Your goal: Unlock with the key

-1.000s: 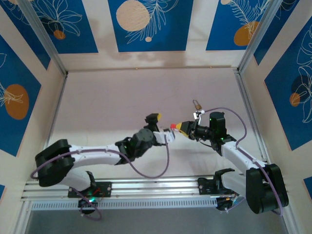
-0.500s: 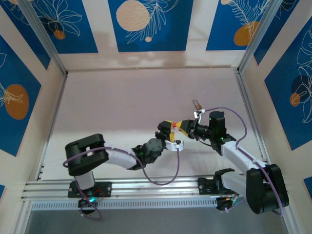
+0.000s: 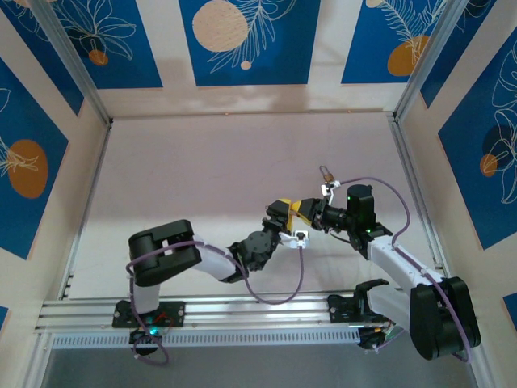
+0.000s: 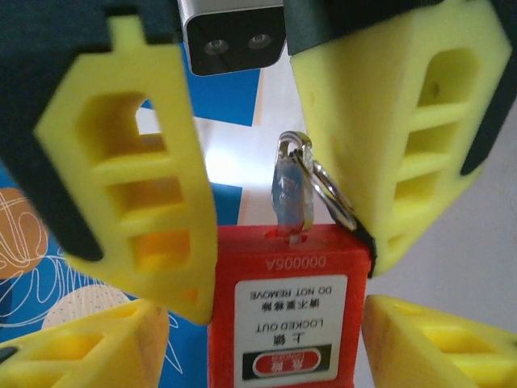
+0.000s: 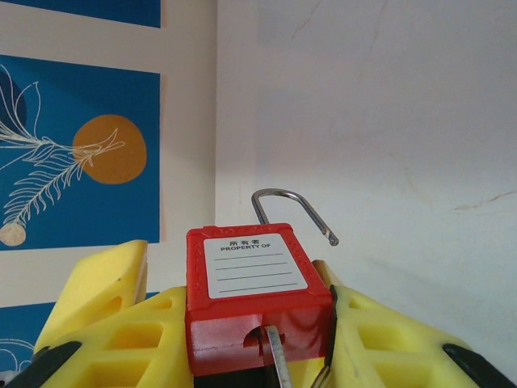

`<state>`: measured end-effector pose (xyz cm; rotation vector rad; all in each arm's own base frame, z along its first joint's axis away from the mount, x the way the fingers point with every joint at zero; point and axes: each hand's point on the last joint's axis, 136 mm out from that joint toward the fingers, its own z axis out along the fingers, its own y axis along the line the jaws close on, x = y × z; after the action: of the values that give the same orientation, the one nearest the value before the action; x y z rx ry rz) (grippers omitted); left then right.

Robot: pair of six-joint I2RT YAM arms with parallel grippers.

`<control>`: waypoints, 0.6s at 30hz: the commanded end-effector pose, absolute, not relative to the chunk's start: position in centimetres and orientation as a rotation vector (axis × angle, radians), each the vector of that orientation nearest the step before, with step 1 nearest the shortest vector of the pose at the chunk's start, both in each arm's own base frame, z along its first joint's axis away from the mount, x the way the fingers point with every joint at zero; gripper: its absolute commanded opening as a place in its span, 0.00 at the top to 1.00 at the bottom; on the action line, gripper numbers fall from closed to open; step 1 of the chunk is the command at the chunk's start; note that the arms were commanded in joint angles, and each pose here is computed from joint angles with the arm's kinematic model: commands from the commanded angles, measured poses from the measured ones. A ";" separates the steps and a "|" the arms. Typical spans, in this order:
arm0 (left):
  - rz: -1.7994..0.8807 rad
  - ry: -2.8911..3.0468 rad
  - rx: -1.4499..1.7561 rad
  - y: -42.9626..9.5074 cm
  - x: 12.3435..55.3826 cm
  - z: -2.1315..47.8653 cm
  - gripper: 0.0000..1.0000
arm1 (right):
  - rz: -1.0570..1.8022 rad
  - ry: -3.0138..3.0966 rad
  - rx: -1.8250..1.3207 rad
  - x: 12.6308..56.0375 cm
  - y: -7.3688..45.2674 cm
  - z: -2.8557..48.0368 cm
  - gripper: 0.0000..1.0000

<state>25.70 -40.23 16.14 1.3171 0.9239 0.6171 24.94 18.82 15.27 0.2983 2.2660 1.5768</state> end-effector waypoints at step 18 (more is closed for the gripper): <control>0.690 0.900 1.299 -40.2 26.1 16.7 0.63 | 1.598 2.259 0.274 24.2 19.1 15.6 0.67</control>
<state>25.90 -40.08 15.93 1.3224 0.9033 0.6678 24.80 18.84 15.44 0.3060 2.2632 1.5781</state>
